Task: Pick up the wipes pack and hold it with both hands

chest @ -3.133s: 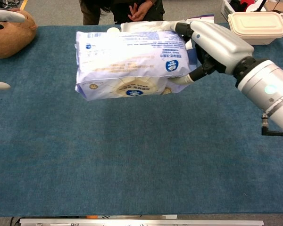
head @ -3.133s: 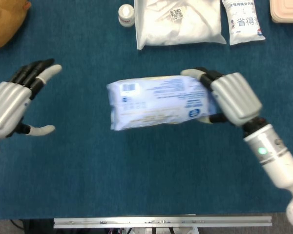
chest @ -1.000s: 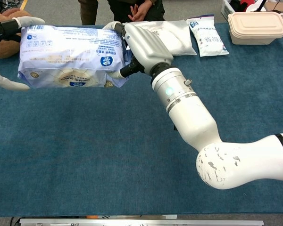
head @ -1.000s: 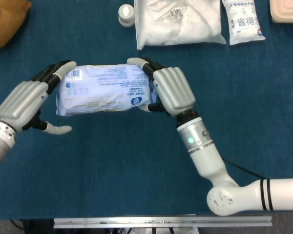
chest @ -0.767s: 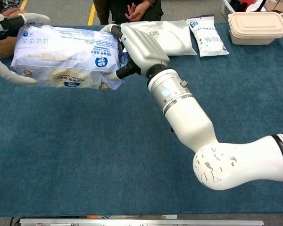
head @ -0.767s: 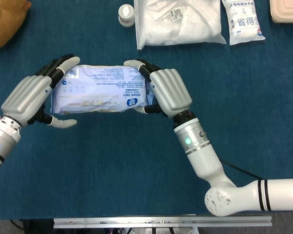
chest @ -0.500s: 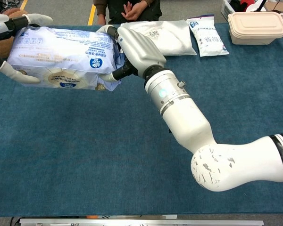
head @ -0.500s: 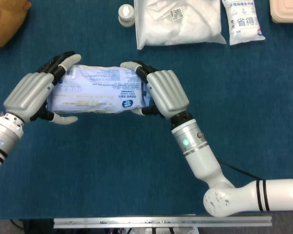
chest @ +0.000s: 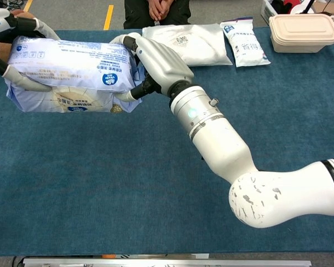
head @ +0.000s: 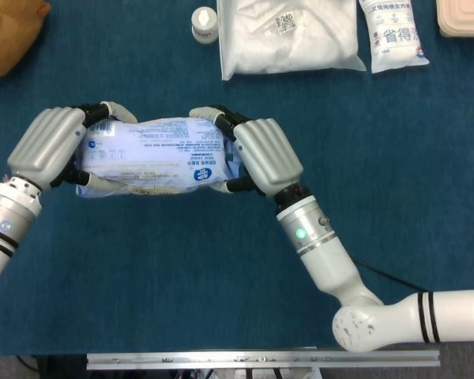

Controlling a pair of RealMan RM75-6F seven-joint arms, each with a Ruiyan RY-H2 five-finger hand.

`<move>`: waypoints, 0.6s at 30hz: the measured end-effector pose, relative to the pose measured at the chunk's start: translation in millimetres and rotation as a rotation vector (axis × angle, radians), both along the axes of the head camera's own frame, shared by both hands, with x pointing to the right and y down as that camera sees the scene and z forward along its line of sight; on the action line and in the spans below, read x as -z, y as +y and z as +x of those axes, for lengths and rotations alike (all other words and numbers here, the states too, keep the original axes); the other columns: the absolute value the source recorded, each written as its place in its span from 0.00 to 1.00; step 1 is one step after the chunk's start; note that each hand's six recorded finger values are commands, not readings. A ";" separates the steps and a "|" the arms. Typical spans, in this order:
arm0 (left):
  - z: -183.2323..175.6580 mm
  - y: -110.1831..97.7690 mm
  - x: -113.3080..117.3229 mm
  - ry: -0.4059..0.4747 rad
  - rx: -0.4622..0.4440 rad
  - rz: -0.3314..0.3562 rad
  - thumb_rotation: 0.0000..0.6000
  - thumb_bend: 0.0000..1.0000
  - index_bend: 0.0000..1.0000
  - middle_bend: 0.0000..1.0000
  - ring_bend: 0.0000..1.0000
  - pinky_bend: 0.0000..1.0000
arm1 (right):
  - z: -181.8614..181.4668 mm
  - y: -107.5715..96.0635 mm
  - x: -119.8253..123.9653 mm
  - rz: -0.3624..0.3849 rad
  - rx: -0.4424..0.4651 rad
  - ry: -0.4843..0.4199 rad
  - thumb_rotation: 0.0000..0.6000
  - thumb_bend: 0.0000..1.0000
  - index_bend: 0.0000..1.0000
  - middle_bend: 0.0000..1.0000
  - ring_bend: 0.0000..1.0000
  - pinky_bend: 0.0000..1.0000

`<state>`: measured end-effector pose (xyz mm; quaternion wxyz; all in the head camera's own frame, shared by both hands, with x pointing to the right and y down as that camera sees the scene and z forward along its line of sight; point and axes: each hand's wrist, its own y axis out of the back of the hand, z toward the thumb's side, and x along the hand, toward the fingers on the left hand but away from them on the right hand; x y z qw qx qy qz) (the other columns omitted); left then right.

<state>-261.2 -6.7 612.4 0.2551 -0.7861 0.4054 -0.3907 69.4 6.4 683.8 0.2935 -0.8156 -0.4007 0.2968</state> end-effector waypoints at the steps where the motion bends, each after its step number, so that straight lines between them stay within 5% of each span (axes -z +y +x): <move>1: -1.1 -0.3 0.2 0.000 0.003 0.001 1.00 0.10 0.63 0.59 0.60 0.73 | 0.5 0.4 -0.9 -0.006 0.008 0.001 1.00 0.39 0.25 0.30 0.34 0.52; 4: -5.7 -1.1 0.6 -0.006 0.012 0.004 1.00 0.10 0.63 0.59 0.60 0.73 | 3.4 1.3 -3.8 -0.030 0.041 0.014 1.00 0.36 0.01 0.12 0.15 0.34; 9: -11.7 -0.5 2.2 -0.011 0.019 0.007 1.00 0.10 0.63 0.59 0.60 0.73 | 10.2 3.0 -2.0 -0.060 0.092 0.029 1.00 0.26 0.00 0.00 0.00 0.18; 18: -23.3 0.7 7.9 -0.009 0.039 0.015 1.00 0.10 0.63 0.59 0.59 0.73 | 33.3 0.7 18.2 -0.037 0.141 0.053 1.00 0.21 0.00 0.00 0.00 0.16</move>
